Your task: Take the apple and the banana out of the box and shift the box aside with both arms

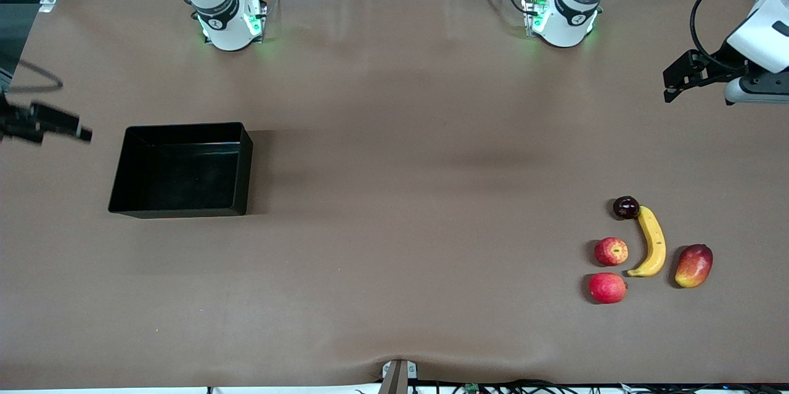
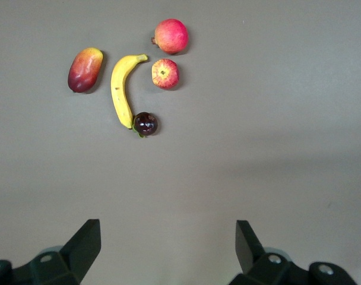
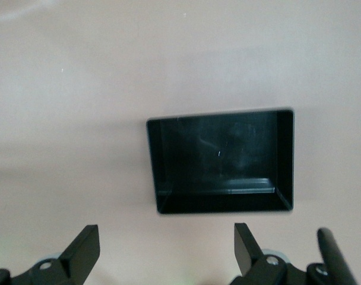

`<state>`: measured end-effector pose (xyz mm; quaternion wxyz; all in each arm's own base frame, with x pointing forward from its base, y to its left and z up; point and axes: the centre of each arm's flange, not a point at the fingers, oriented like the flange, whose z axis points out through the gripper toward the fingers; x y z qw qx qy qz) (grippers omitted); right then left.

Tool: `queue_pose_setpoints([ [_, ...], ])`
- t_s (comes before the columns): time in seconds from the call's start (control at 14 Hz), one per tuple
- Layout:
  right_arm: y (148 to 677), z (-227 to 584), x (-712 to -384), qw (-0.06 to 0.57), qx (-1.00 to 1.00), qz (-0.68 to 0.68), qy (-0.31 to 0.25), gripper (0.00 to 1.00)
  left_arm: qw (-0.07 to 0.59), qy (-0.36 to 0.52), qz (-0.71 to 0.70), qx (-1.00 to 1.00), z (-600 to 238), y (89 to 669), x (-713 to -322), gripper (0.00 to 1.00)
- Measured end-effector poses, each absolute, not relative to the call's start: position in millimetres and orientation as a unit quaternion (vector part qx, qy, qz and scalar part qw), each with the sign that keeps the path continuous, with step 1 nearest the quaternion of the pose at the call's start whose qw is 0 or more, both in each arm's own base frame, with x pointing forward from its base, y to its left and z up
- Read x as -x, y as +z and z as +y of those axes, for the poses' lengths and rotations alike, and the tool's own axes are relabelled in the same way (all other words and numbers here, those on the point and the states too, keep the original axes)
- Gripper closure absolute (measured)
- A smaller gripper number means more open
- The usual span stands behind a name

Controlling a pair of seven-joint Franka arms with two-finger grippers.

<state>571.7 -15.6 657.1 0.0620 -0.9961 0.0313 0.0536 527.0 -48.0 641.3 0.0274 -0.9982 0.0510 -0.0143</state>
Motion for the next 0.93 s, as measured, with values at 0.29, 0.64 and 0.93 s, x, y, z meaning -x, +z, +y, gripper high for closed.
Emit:
queue_pose_setpoints([
  [0.29,693,6,-520,0.005,0.997,0.033,0.067,0.0,0.013,-0.013,0.044,0.999,-50,640,-527,0.0],
  [0.64,663,-4,-521,0.004,0.996,0.043,0.077,0.0,0.01,-0.013,0.01,1.0,-54,640,-527,0.0],
  [0.93,656,1,-504,0.007,0.998,0.039,0.054,0.0,0.009,-0.019,-0.015,1.0,-61,645,-526,0.0],
])
